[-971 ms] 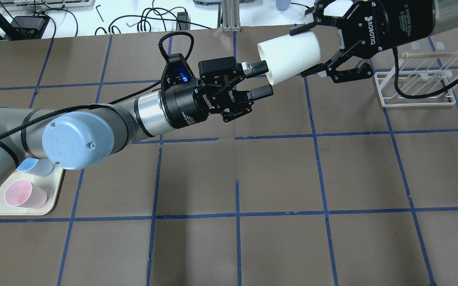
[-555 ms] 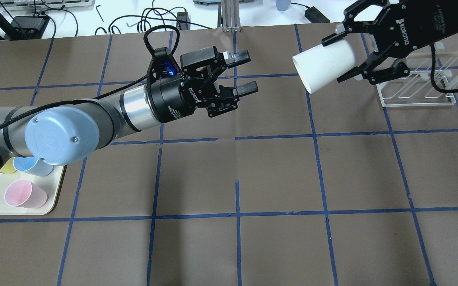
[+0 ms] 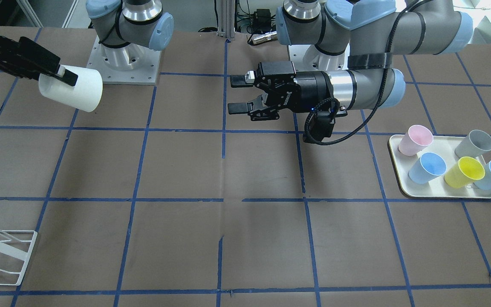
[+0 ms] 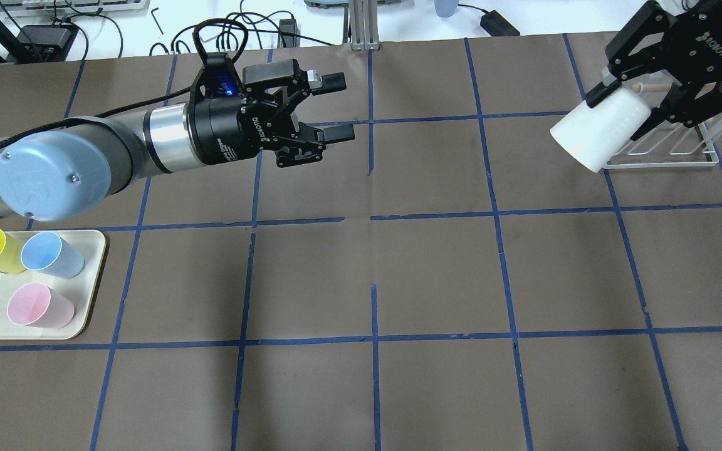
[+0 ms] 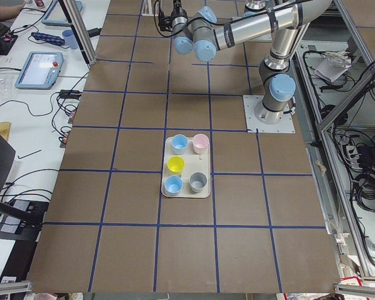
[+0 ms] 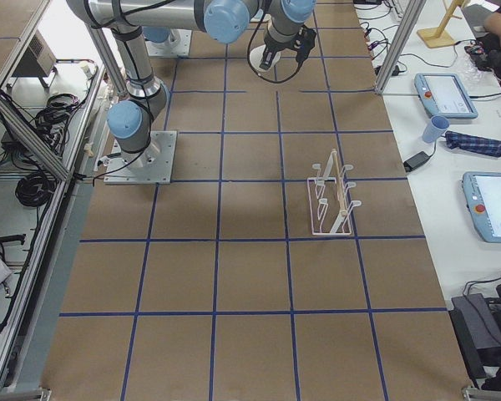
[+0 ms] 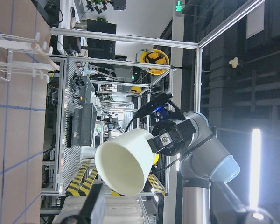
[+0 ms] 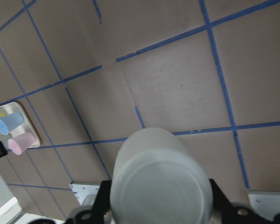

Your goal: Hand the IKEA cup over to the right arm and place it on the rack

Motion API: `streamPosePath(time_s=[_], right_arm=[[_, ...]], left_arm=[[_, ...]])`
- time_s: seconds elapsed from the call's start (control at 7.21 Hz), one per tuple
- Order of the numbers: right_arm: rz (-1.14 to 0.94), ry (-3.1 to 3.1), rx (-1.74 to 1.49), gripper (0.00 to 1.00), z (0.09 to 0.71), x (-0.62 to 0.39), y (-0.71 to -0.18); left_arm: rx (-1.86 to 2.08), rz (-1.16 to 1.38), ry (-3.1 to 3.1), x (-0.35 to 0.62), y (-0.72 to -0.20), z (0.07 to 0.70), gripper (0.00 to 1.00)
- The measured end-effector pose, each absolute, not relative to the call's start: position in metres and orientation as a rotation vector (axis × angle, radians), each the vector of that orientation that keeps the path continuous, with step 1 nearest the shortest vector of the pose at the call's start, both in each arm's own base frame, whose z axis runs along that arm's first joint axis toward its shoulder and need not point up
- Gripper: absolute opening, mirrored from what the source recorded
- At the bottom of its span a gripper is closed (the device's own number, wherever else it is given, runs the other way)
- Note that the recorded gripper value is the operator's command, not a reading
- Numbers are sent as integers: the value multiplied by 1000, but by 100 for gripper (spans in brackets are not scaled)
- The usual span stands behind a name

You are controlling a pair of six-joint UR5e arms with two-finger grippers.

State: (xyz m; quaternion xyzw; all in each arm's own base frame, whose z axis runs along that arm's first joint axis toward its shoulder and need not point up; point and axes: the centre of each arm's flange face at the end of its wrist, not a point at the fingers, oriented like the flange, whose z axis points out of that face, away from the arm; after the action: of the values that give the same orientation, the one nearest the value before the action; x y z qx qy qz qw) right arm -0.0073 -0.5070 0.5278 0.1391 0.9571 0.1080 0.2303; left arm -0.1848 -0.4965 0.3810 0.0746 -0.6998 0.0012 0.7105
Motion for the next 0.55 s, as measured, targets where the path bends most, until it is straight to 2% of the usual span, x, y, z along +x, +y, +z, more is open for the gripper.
streamPosePath(time_s=[0.14,0.42,0.55], right_arm=[[251,2758,358,34,530,-18,-510],[188,2973,309,33,529,-40,-517],[146,3050,267,31,526,-49,-523]], left_arm=[[168,-49,-1625,-173,-511,390,89],[179,-144,-1878,-150,-532,403,100],[223,-157,-2062,-139,-540,404,100]])
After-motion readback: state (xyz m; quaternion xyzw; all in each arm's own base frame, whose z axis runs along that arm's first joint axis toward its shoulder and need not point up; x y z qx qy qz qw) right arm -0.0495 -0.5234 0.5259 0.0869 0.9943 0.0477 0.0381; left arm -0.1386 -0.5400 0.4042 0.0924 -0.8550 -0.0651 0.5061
